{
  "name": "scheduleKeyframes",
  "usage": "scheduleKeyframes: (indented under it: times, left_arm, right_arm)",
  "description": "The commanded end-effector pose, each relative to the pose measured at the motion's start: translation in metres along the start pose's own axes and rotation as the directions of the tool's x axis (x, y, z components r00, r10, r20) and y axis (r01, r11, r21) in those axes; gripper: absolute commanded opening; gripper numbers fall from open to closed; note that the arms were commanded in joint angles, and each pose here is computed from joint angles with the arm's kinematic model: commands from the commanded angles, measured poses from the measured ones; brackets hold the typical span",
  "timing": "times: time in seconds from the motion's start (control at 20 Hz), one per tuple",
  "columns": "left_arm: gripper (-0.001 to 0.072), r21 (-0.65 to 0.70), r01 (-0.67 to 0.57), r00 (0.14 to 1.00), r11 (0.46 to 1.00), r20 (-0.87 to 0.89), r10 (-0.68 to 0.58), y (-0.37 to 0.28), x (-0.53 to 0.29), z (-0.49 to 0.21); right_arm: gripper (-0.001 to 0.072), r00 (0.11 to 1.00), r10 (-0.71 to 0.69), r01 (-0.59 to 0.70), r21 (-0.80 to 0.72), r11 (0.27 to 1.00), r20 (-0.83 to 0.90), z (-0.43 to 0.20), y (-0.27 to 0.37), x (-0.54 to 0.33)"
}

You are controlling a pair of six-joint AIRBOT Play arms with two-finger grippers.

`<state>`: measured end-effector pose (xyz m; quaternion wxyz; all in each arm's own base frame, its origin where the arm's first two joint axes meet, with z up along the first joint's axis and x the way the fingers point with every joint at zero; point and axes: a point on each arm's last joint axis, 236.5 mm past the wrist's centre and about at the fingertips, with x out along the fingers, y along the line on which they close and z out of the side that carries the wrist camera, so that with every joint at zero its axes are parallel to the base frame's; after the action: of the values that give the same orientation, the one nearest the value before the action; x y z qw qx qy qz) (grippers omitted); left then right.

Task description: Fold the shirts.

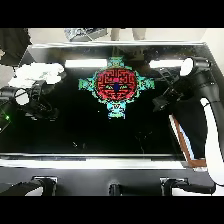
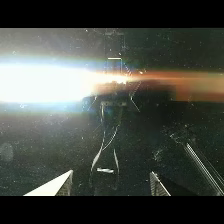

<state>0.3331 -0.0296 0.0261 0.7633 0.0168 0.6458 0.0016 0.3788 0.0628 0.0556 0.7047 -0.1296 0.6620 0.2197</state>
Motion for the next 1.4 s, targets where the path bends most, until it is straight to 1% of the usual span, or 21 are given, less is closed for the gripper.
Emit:
scheduleKeyframes:
  times: [0.0,0.8,1.1,1.2,1.25,1.3,1.35]
  left_arm:
    - [0.0587,0.001,0.000,1.000,1.000,-0.001,0.000,0.000,0.000,0.000]
    - [0.0587,0.000,0.000,1.000,1.000,0.000,0.000,0.000,0.000,0.000]
    - [0.0587,-0.001,0.003,1.000,1.000,0.016,-0.003,-0.002,0.007,0.008]
    - [0.0587,-0.011,0.049,0.999,0.999,0.013,-0.049,-0.013,0.007,0.007]
    - [0.0587,-0.012,0.060,0.998,0.998,0.038,-0.059,-0.015,0.007,0.013]
    - [0.0588,-0.006,0.053,0.995,0.999,0.086,-0.053,-0.014,0.006,0.024]
    - [0.0598,-0.006,0.053,0.992,0.999,0.114,-0.052,-0.013,0.006,0.031]
  right_arm:
    - [0.0610,1.000,0.001,-0.001,-0.001,1.000,-0.001,0.000,0.000,0.000]
    - [0.0609,1.000,0.001,-0.001,-0.001,1.000,0.001,0.000,0.000,0.000]
    - [0.0611,0.987,-0.065,0.068,-0.012,0.998,0.145,0.034,-0.016,-0.003]
    - [0.0613,0.985,-0.069,0.071,-0.012,0.997,0.161,0.038,-0.017,-0.004]
    - [0.0632,0.979,-0.080,0.083,-0.009,0.996,0.187,0.044,-0.020,-0.005]
    - [0.0693,0.973,-0.092,0.096,-0.007,0.995,0.212,0.050,-0.023,-0.006]
    - [0.0705,0.966,-0.103,0.107,-0.004,0.994,0.239,0.056,-0.025,-0.008]
